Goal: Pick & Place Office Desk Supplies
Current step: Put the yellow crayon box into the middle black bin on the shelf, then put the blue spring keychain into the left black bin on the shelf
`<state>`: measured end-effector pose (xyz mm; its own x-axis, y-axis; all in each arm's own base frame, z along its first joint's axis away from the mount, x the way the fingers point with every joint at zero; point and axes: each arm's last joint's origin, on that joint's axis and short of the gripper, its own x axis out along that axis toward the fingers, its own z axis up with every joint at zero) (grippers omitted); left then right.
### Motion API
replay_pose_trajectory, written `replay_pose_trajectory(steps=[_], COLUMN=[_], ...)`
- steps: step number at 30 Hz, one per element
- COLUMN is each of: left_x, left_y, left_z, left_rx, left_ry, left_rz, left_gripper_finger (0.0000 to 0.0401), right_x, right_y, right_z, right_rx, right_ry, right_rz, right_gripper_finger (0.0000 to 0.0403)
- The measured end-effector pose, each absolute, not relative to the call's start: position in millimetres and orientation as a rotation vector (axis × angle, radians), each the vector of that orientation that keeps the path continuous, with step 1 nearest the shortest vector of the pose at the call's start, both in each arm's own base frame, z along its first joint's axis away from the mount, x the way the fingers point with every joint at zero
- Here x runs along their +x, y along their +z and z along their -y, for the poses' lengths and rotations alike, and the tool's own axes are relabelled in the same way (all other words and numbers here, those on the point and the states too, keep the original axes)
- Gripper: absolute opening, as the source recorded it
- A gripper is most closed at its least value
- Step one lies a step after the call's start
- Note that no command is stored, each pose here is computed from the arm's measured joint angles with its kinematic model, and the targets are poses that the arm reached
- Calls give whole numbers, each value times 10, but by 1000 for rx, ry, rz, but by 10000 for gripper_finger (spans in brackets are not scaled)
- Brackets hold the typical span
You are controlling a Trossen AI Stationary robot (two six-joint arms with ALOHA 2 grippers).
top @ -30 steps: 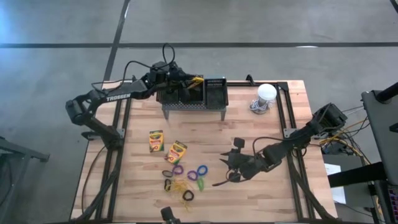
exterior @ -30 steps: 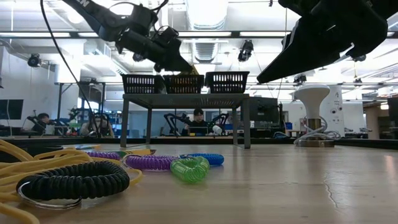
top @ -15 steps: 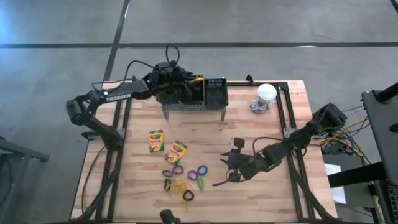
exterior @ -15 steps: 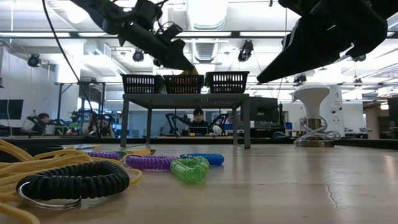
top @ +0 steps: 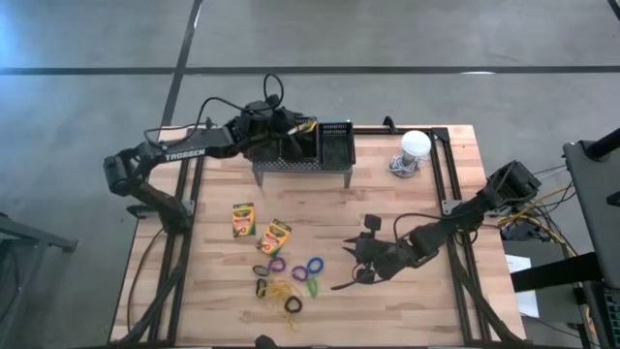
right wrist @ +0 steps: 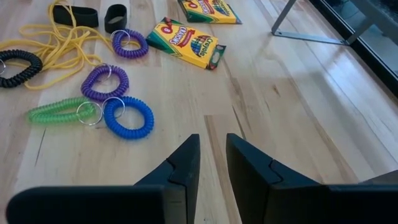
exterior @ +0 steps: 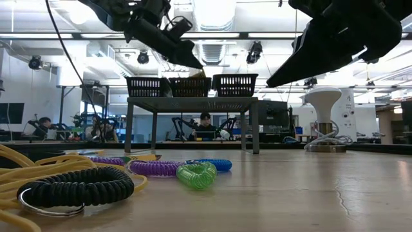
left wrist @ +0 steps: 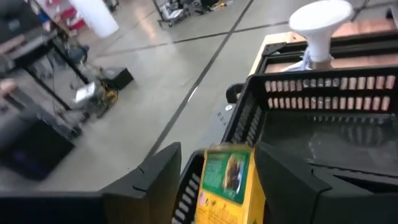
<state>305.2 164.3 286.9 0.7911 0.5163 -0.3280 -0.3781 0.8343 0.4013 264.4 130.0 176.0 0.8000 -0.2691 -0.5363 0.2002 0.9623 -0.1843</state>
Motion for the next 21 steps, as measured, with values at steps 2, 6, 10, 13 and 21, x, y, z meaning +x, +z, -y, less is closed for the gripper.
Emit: replay_pose_trajectory(steps=[2, 6, 10, 13, 21], left_x=[3104, 3190, 3221, 3206, 3166], left_y=[2917, 3034, 3110, 3126, 3121], left_z=[-1565, -1397, -1250, -1202, -1290], left_rx=[393, 489, 506, 504, 151], left_ry=[492, 491, 449, 460, 626], left_rz=[-451, -516, -618, -696, -615], left_gripper_finger=[211, 220, 242, 262, 271], right_x=[2644, 2644, 2644, 2644, 2644], right_y=[1761, 1761, 1760, 1761, 1759], right_z=[-1300, -1300, -1300, -1300, -1300], right_rx=[-120, -120, -109, -109, -108], right_ry=[-252, -252, -255, -255, -255], right_rz=[-592, -592, -591, -591, -590], right_gripper_finger=[76, 81, 81, 76, 68])
